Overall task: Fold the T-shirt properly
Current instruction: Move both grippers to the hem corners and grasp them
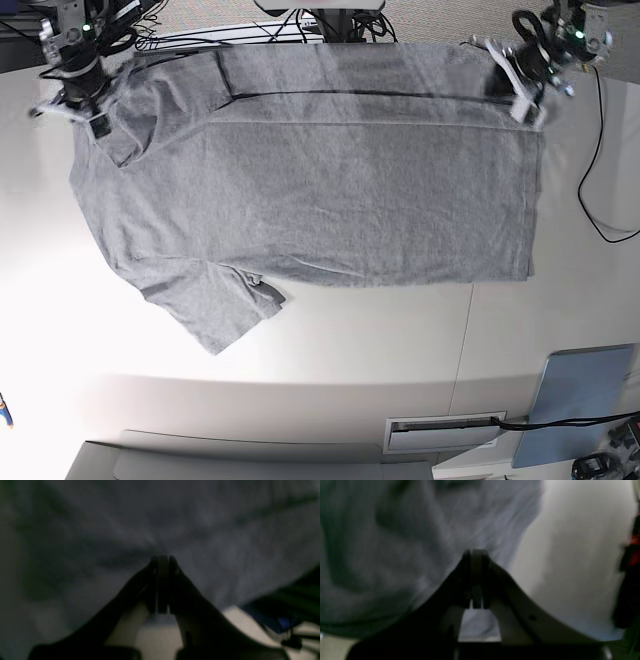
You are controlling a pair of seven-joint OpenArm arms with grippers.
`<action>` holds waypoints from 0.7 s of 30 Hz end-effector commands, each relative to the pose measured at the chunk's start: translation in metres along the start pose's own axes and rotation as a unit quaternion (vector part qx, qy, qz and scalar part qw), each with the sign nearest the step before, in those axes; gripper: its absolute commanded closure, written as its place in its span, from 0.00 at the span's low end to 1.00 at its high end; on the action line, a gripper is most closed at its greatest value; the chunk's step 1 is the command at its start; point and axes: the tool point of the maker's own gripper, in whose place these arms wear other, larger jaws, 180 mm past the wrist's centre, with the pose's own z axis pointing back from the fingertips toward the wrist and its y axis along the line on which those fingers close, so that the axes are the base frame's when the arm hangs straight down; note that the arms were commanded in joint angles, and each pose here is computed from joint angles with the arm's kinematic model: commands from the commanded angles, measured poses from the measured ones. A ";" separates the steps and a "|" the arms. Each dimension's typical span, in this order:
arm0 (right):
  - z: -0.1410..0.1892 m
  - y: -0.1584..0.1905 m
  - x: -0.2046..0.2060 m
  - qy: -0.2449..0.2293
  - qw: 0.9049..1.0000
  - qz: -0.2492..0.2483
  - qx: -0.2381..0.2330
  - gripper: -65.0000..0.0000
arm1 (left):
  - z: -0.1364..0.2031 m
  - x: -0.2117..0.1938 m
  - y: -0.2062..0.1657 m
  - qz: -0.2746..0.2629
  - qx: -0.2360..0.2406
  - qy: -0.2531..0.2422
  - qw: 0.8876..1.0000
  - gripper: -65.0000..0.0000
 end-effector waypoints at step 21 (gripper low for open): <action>0.003 -0.036 0.090 -0.131 0.985 -0.110 0.021 0.51 | -0.050 0.186 0.161 0.109 0.081 -0.182 0.974 0.53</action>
